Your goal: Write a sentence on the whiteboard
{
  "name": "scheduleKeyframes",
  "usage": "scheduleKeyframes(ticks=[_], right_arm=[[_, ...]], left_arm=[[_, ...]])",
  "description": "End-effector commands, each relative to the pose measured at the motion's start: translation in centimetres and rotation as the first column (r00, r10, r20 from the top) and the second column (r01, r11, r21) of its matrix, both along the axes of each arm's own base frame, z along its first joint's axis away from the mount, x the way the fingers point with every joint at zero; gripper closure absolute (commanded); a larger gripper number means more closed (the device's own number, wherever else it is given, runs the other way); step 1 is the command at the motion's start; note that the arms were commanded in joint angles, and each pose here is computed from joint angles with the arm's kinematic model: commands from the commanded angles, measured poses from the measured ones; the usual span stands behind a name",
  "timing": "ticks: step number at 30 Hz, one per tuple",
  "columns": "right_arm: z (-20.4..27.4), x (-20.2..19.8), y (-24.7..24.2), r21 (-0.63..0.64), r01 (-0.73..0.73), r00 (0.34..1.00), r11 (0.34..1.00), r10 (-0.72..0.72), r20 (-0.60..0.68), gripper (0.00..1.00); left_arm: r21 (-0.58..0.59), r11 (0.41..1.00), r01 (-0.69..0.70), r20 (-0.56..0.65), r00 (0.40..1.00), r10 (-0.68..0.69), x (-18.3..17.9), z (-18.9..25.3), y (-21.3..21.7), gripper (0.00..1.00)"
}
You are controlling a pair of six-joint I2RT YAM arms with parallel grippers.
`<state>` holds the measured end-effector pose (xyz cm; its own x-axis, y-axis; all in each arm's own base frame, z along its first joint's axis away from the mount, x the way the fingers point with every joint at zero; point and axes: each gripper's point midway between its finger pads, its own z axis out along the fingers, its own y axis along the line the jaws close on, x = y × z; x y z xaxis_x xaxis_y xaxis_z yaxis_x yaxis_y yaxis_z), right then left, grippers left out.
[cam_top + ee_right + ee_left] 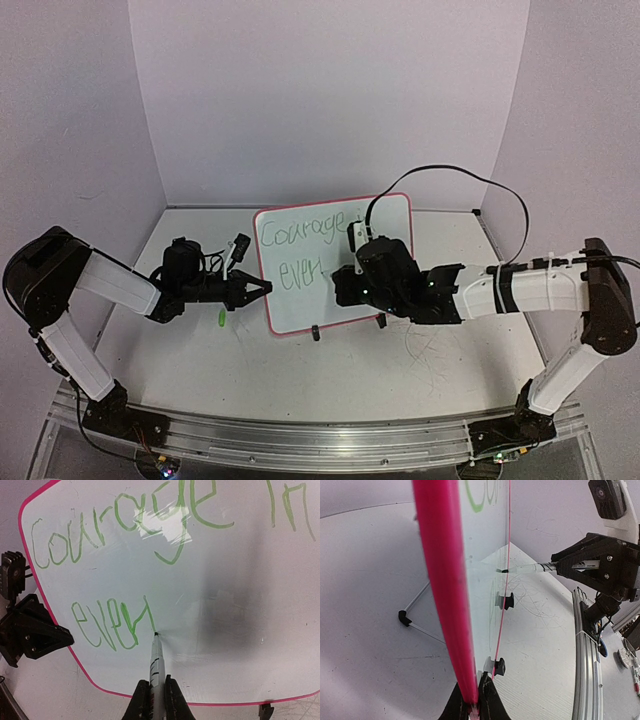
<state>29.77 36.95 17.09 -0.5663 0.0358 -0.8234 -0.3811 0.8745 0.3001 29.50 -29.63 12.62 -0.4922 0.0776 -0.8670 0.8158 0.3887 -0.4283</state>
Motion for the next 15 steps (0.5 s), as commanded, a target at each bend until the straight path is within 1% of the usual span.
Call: scheduleKeyframes(ticks=[1, 8, 15], right_arm=[[0.8, 0.5, -1.1, -0.005, 0.061, 0.998, 0.998, -0.061, 0.025, 1.00], [3.3, 1.9, -1.2, -0.003, 0.104, 0.990, 0.995, -0.103, 0.095, 1.00], [4.5, 2.8, -1.1, 0.006, 0.110, 0.987, 0.994, -0.110, 0.120, 1.00]], left_arm=[[0.011, 0.997, -0.080, 0.128, 0.989, 0.078, 2.1, 2.1, 0.5, 1.00], [0.012, 0.997, -0.079, 0.126, 0.989, 0.077, 2.1, 2.0, 0.5, 1.00], [0.011, 0.997, -0.078, 0.127, 0.989, 0.076, 2.0, 2.1, 0.5, 1.00]])
